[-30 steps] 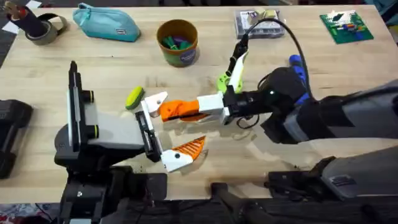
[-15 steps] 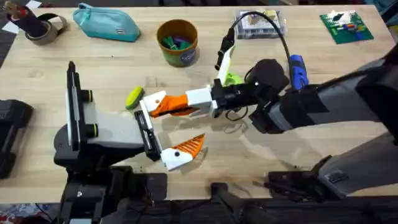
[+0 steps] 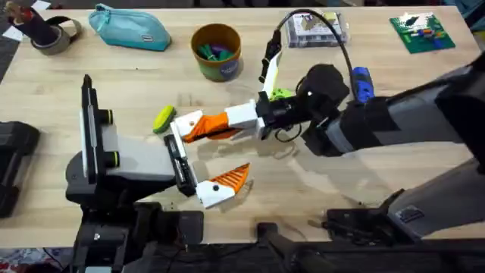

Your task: Pick up the gripper from the table and insert it into the empty holder that is missing its gripper. Then pick up a screw, insert it into the mounting hole, and use the screwdriver to tighten it. Finally, clean up the table by picking up the vegetable and placing it into the bucket.

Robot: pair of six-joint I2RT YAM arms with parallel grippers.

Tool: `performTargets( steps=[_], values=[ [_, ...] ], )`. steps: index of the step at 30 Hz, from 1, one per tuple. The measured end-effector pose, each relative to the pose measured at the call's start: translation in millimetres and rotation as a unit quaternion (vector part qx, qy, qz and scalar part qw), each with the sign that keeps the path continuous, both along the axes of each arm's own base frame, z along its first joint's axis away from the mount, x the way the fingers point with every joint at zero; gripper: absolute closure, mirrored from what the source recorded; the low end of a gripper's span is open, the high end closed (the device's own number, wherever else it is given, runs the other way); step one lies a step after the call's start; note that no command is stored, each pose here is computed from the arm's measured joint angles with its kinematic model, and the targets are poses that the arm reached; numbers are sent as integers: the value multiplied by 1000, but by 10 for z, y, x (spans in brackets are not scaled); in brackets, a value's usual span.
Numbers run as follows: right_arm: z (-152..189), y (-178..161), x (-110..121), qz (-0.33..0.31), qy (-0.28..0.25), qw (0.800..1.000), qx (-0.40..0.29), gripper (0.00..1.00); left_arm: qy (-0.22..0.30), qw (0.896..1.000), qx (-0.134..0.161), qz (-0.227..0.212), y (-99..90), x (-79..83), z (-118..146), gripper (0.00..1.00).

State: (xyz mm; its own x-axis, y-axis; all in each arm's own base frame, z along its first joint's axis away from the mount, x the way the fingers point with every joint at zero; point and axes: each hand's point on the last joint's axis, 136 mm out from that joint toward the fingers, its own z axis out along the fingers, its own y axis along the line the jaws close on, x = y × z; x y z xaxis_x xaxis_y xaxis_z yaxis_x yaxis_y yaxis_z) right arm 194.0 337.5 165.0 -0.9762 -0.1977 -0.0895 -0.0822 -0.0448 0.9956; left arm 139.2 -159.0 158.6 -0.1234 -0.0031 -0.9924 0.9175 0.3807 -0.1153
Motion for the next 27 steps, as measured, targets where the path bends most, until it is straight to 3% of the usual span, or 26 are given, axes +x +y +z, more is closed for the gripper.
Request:
performTargets(
  steps=[27],
  values=[
    [-9,12,90,40,-5,999,-1,988,1,1000,-1,1,1,4,0,15]
  ],
)
